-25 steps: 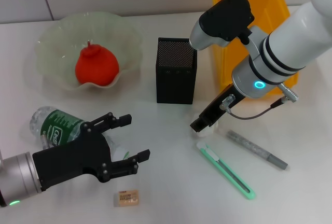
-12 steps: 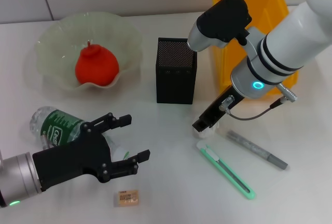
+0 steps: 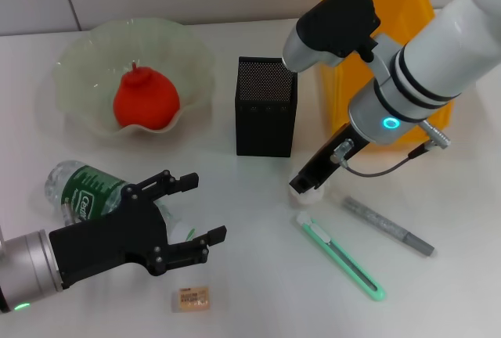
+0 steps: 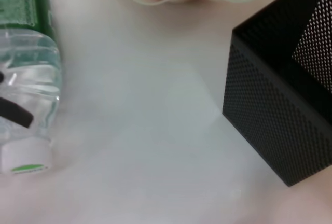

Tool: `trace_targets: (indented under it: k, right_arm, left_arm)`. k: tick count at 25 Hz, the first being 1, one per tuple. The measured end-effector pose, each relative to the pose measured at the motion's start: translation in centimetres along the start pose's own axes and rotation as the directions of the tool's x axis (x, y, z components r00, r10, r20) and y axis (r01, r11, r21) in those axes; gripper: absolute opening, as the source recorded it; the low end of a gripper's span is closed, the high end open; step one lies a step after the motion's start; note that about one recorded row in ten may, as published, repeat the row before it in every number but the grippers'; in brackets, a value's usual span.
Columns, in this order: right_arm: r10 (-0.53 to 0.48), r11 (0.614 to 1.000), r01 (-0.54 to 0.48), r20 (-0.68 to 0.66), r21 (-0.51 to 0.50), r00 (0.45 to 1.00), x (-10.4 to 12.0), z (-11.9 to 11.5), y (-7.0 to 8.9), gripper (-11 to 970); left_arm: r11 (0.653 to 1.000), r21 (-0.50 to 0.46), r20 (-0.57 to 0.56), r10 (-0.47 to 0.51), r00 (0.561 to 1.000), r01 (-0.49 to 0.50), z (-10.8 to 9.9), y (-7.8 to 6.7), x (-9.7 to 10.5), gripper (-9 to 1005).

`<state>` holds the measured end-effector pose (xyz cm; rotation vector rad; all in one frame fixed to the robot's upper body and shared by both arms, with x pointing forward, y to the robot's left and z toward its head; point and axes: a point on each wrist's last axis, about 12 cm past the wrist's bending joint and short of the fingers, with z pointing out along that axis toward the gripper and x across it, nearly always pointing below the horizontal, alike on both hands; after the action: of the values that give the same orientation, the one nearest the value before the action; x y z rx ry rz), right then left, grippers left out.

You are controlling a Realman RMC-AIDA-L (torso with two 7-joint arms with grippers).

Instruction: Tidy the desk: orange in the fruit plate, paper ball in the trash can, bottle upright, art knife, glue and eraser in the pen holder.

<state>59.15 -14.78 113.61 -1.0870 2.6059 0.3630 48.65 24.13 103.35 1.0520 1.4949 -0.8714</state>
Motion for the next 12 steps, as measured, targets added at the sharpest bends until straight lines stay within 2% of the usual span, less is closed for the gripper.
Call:
trace_targets:
  k: [6,12]
  right_arm:
    - [-0.003,1.0,0.004,0.052,-0.01,0.999,-0.1,-2.7,0.2,291]
    - [0.03,0.999,-0.031,0.179,0.004,0.983,0.1,-7.6,-0.8,290]
  left_arm:
    - [1.0,0.002,0.001,0.0,1.0,0.0,0.0,0.0,0.0,844]
    - [1.0,0.003,0.003,0.0,1.0,0.0,0.0,0.0,0.0,844]
